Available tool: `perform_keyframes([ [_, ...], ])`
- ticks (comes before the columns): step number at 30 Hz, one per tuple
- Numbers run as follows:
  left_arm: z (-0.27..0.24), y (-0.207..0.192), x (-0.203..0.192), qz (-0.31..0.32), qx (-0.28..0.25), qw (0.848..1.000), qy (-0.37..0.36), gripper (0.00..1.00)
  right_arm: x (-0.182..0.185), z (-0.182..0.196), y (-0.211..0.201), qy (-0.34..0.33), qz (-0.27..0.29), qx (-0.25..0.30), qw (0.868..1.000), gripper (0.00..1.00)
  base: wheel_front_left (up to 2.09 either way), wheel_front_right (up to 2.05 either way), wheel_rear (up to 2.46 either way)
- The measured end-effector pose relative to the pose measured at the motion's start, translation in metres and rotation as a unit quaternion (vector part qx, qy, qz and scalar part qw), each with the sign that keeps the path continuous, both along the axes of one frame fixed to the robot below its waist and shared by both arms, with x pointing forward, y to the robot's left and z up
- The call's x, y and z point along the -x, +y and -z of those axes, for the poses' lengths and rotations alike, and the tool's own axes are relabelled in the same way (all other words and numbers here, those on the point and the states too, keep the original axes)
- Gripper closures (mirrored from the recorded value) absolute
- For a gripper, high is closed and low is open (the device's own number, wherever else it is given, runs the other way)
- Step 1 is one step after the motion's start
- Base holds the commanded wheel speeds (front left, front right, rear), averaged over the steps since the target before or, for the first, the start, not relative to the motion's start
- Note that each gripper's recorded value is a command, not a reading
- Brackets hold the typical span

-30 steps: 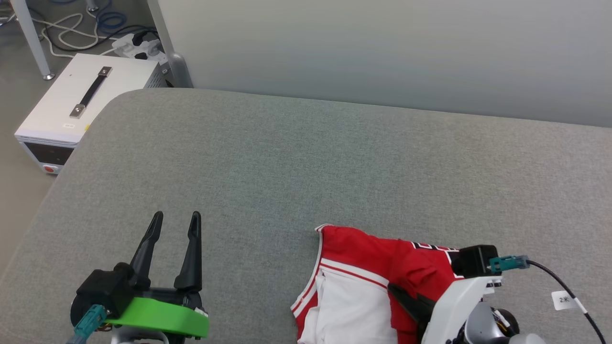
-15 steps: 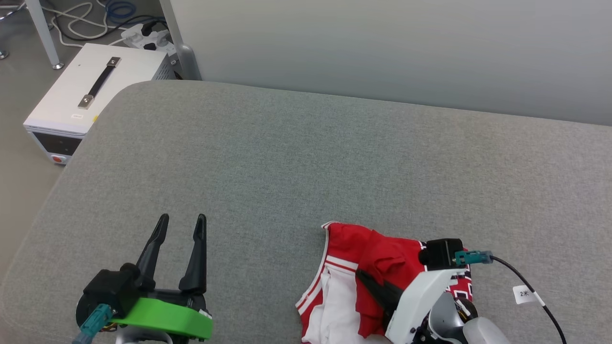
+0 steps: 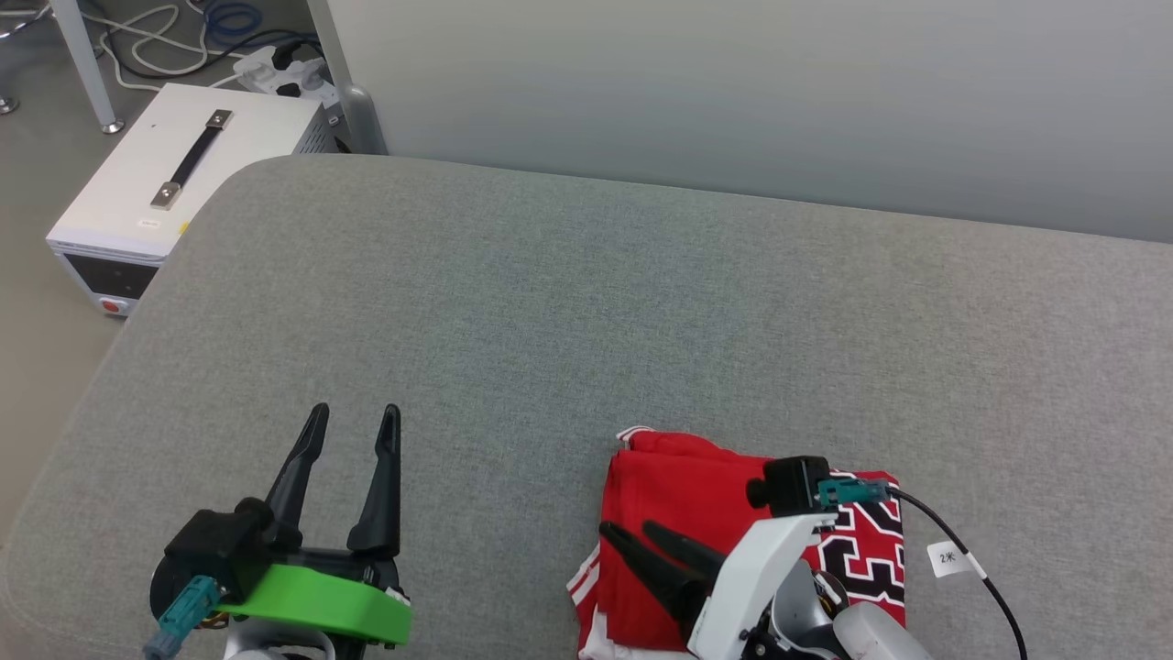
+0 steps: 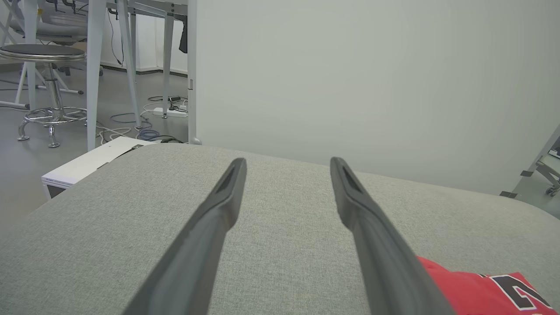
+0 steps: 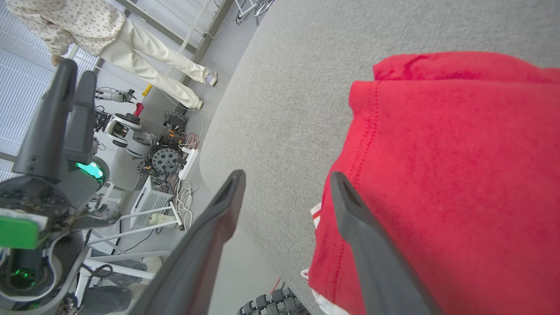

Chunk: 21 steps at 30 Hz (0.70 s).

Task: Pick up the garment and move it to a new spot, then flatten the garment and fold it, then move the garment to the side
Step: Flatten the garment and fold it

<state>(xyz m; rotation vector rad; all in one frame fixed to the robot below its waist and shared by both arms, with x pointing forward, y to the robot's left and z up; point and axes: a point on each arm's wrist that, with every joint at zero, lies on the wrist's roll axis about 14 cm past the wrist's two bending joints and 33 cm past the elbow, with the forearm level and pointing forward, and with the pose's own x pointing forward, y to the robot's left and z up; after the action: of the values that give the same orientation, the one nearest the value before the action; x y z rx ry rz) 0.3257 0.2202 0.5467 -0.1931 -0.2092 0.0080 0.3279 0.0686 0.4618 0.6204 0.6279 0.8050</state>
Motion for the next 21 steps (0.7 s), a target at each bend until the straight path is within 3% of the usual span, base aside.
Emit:
perform_keyframes([
  [7, -0.005, -0.002, 0.001, 0.004, 0.000, 1.000, -0.009, 0.00, -0.018, -0.025, -0.013, -0.043, 0.029, -0.007, 0.999, 0.00, 0.00, 0.00, 0.00],
  [8, -0.007, -0.005, 0.000, 0.008, 0.003, 1.000, -0.013, 0.00, -0.037, -0.039, -0.032, -0.106, 0.051, 0.036, 0.992, 0.00, 0.00, 0.00, 0.00],
  [10, -0.009, -0.004, -0.001, 0.008, 0.014, 1.000, -0.017, 0.00, -0.051, -0.050, -0.050, -0.157, 0.068, 0.075, 0.982, 0.00, 0.00, 0.00, 0.00],
  [14, -0.010, -0.008, -0.006, 0.016, 0.016, 1.000, -0.018, 0.00, -0.075, -0.074, -0.094, -0.246, 0.113, 0.145, 0.952, 0.00, 0.00, 0.00, 0.00],
  [21, -0.007, -0.022, -0.015, 0.038, 0.042, 0.998, -0.014, 0.00, -0.096, -0.117, -0.169, -0.369, 0.201, 0.230, 0.878, 0.00, 0.00, 0.00, 0.00],
])
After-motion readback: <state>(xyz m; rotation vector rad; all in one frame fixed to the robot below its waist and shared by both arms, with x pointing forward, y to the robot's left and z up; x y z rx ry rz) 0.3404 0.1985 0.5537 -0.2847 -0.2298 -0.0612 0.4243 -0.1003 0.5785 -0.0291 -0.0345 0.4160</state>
